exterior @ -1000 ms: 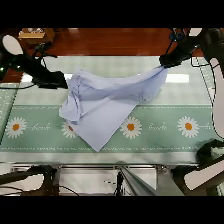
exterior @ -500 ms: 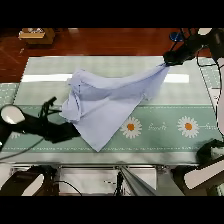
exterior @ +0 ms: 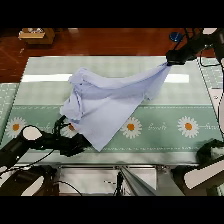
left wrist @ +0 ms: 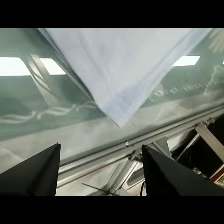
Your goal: Fold the shirts.
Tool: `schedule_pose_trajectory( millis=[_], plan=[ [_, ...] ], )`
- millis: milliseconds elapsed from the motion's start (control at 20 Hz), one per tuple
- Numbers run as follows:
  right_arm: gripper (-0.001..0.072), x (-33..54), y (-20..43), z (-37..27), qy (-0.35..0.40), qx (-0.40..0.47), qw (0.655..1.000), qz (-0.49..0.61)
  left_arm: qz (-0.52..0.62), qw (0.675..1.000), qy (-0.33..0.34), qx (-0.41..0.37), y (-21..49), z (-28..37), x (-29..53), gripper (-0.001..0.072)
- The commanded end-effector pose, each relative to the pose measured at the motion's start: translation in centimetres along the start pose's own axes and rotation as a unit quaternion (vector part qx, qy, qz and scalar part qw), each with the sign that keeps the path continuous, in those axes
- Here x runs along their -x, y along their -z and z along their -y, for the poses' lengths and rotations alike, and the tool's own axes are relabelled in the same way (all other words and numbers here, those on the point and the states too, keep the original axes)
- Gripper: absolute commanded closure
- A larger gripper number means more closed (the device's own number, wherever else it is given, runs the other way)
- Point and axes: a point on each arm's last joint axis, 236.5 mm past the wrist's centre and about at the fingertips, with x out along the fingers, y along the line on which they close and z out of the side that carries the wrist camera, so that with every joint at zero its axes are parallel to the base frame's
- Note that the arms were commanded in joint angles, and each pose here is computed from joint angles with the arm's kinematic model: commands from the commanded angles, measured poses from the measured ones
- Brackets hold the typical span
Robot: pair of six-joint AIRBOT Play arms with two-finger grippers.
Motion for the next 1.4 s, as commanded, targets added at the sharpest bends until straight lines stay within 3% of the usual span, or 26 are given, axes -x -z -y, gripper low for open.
schedule_pose_trajectory(
  millis=[0, 400, 500, 650, 700, 900, 1050, 1200, 1350],
  plan=[
    [0.0690, 0.0, 0.2, -0.1, -0.002, -0.001, 1.000, -0.005, 0.015, 1.000, 0.006, 0.015, -1.3, 0.1, -2.1, 0.0113],
    [0.0689, 0.0, 0.7, -0.1, -0.003, 0.000, 1.000, -0.014, 0.054, 0.998, -0.007, 0.028, -3.7, -0.2, -5.1, 0.0126],
    [0.0690, 0.0, 0.8, -0.2, -0.004, 0.000, 1.000, -0.018, 0.047, 0.998, -0.014, 0.027, -3.6, -0.3, -5.8, 0.0398],
    [0.0689, 0.0, 1.3, -0.2, -0.006, 0.000, 1.000, -0.027, 0.044, 0.999, -0.022, 0.009, -4.1, -0.3, -6.3, 0.0654],
    [0.0689, 0.1, 1.4, -0.3, -0.006, 0.000, 1.000, -0.030, 0.043, 0.999, -0.024, -0.007, -4.3, -0.2, -6.4, 0.0685],
    [0.0689, 0.4, 1.9, -0.3, -0.007, 0.001, 0.999, -0.038, 0.054, 0.997, -0.003, -0.056, -5.1, 2.3, -5.7, 0.0688],
    [0.0690, 2.4, 0.7, -0.6, -0.003, 0.008, 1.000, -0.004, 0.112, 0.983, 0.061, -0.129, -6.7, 8.9, -1.8, 0.0688],
    [0.0689, 7.1, -1.6, -2.1, -0.007, 0.017, 0.997, 0.075, 0.238, 0.930, 0.158, -0.231, -7.9, 18.6, 8.4, 0.0688],
    [0.0689, 13.5, -3.1, -4.2, -0.015, 0.030, 0.987, 0.159, 0.388, 0.839, 0.237, -0.298, -6.3, 25.6, 22.4, 0.0688]
  ],
)
